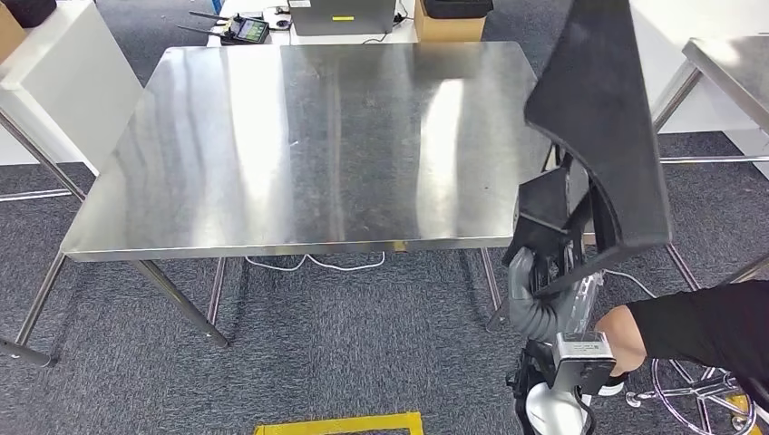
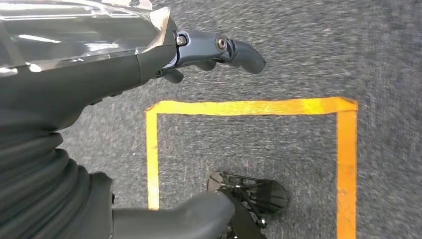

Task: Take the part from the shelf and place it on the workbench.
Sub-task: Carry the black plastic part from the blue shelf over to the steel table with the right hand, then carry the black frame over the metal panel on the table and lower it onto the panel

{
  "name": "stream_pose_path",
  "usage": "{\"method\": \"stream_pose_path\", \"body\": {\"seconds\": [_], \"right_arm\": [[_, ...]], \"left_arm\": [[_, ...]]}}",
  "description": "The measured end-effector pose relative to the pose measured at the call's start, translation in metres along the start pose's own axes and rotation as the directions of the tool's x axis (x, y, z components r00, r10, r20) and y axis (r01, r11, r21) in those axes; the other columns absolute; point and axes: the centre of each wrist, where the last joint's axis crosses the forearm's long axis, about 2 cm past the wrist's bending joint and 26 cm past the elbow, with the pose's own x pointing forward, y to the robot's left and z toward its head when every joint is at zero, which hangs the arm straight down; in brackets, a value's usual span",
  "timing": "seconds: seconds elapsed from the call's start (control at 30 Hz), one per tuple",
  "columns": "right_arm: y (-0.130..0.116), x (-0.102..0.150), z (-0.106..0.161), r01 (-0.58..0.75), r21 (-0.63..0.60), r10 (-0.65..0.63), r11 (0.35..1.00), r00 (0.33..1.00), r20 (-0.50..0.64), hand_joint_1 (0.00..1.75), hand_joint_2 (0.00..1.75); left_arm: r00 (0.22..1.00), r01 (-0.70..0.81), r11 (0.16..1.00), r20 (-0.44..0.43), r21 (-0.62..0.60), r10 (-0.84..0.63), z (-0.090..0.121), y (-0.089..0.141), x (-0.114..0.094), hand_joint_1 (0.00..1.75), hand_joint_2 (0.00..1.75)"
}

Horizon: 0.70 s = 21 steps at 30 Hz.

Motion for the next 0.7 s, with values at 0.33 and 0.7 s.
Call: {"method": "stream_pose_path", "body": {"seconds": [0.33,0.7], "right_arm": [[-0.0005,0.0006,0.0001,-0.009,0.007,0.009,1.000,1.000,-0.001,1.75,1.75],[0.0068,0.0040,-0.0025,-0.013,0.031,0.013,0.999,1.000,0.019,1.75,1.75]], "left_arm": [[1.000,-0.001,1.000,0.000,0.002,0.001,-0.0002,0.0002,0.0002,0.00,1.75],[1.000,-0.017,1.000,0.005,0.005,0.017,-0.0022,-0.0004,0.0047,0.00,1.75]]}}
